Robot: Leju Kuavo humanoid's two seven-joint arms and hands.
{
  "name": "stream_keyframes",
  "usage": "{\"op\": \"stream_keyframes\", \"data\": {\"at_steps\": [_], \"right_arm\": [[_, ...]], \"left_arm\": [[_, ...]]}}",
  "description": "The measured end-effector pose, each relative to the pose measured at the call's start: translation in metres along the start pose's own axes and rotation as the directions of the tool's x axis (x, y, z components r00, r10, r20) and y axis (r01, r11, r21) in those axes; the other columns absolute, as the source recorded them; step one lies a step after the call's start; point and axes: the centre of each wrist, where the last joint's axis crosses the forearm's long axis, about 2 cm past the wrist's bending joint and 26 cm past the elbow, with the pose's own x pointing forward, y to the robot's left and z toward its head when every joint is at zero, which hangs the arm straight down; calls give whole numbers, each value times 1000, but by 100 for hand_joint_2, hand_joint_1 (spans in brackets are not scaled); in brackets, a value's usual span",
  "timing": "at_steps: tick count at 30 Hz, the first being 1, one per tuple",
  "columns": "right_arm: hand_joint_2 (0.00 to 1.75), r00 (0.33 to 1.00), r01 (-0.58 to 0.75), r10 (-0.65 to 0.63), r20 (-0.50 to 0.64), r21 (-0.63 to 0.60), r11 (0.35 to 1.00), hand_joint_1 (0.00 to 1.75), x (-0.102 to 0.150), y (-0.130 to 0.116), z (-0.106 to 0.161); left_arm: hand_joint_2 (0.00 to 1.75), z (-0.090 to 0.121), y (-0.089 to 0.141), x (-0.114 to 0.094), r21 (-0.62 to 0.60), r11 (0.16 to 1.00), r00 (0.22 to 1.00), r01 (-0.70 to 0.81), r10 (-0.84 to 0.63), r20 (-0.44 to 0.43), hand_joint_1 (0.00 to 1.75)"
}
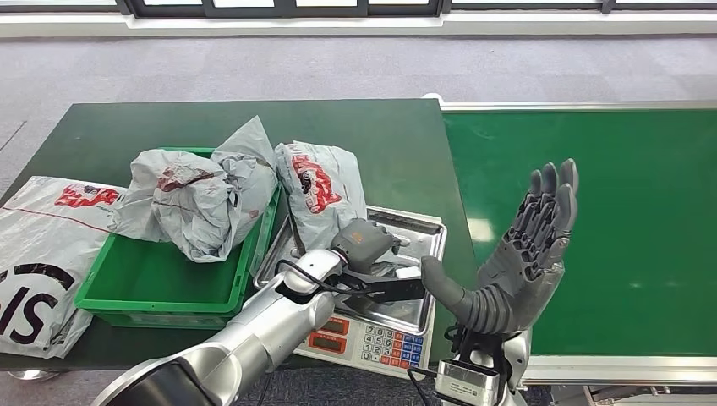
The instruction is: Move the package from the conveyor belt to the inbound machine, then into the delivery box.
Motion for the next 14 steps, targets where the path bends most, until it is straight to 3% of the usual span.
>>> {"op": "stream_keyframes", "data": {"at_steps": [4, 9, 12, 14], "right_arm": [[175, 1000, 0, 0, -3, 5, 1000, 0, 0, 0, 2], [175, 1000, 6, -5, -13, 14, 1000, 0, 2, -1, 6], [175, 1000, 23, -23, -21, 14, 1000, 0, 2, 0, 6], [175, 999, 35, -35, -26, 8, 999, 0, 3, 1, 6]], "left_arm": [[175, -1, 3, 3, 70, 995, 997, 75, -76, 13, 175], [175, -4, 20, 15, 292, 905, 948, 308, -319, -11, 175], [175, -4, 37, 19, 443, 785, 893, 433, -439, -95, 175], [175, -3, 51, 20, 534, 709, 882, 461, -434, -185, 175]]}}
